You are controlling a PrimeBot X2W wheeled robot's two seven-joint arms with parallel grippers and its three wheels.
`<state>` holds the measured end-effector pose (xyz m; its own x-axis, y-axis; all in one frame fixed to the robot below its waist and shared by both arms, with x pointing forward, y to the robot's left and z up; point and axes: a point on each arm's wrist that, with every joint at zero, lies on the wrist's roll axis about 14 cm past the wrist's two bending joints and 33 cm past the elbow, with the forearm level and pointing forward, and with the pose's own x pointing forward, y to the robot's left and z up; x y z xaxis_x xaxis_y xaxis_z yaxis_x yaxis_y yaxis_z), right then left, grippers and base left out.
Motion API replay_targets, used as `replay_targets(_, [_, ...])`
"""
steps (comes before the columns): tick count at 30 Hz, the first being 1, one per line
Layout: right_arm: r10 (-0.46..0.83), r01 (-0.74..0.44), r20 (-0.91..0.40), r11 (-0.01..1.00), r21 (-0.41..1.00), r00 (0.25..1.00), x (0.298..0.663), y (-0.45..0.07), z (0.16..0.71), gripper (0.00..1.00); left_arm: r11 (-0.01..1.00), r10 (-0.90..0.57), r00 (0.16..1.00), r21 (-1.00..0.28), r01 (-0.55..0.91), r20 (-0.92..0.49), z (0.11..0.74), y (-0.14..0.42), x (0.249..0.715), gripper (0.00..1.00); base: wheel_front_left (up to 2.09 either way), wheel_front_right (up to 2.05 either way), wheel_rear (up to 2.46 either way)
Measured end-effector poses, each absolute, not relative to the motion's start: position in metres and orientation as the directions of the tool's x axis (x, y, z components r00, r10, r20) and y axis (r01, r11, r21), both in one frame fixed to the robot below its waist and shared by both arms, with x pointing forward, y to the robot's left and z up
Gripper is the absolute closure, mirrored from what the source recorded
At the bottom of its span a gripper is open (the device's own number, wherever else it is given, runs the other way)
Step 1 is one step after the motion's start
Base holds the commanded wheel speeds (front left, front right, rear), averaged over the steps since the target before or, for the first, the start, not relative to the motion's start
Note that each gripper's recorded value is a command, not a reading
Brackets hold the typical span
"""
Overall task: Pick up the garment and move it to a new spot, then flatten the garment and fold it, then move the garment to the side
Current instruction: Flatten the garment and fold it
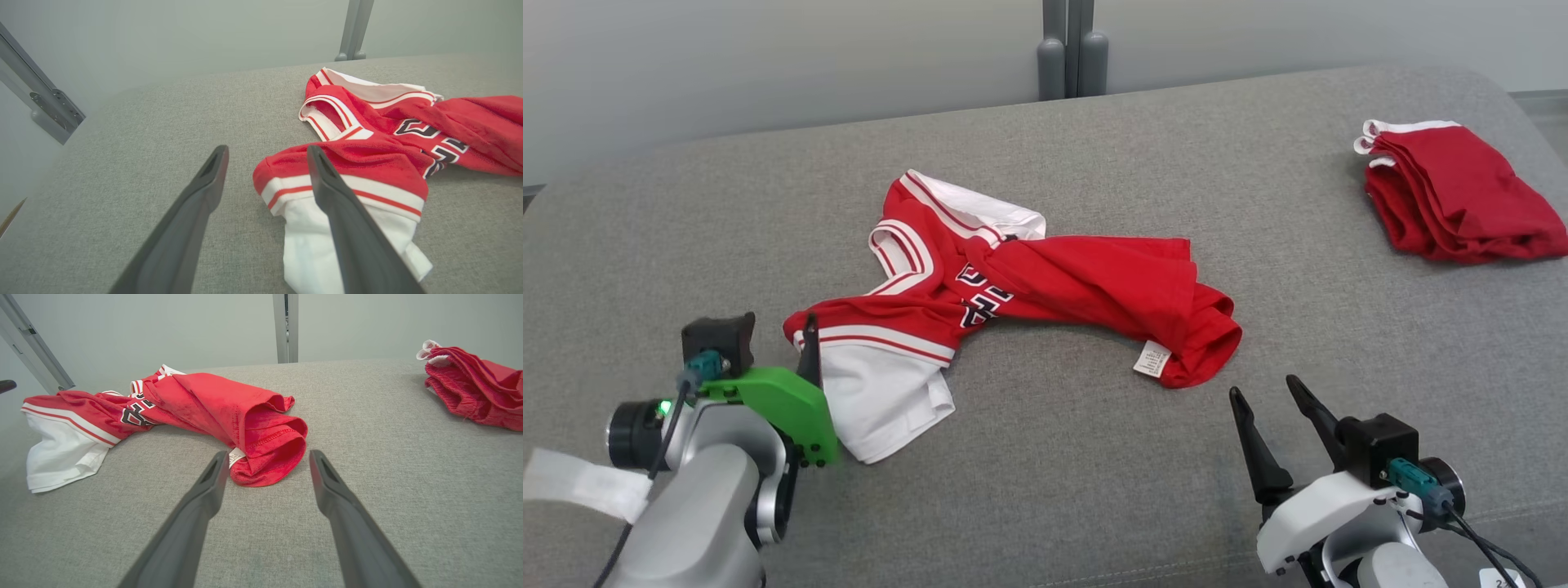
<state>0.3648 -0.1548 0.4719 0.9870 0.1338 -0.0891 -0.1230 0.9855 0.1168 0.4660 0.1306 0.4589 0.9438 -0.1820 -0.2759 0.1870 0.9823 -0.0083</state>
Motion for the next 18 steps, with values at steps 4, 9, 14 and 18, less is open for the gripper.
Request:
replay_targets(4, [0.152, -0.143, -0.095, 0.985, 0.102, 0.984, 0.363, -0.149, 0.473, 0.00, 0.981, -0.192, 0.949, -0.049, 0.186, -0.249, 0.452, 0.125, 0.446, 0.00, 0.00, 0.00, 0.00])
replay_targets(9, [0.175, -0.166, -0.095, 0.981, 0.096, 0.980, 0.366, -0.142, 0.475, 0.00, 0.984, -0.167, 0.965, -0.089, 0.152, -0.202, 0.452, 0.126, 0.421, 0.00, 0.00, 0.00, 0.00])
replay_targets(14, [0.196, -0.187, -0.097, 0.978, 0.097, 0.976, 0.367, -0.135, 0.474, 0.00, 0.979, -0.153, 0.984, -0.149, 0.137, -0.096, 0.478, 0.128, 0.406, 0.00, 0.00, 0.00, 0.00])
replay_targets(18, [0.214, -0.204, -0.100, 0.974, 0.098, 0.972, 0.368, -0.129, 0.473, 0.00, 0.976, -0.134, 0.991, -0.171, 0.137, 0.031, 0.511, 0.131, 0.390, 0.00, 0.00, 0.00, 0.00])
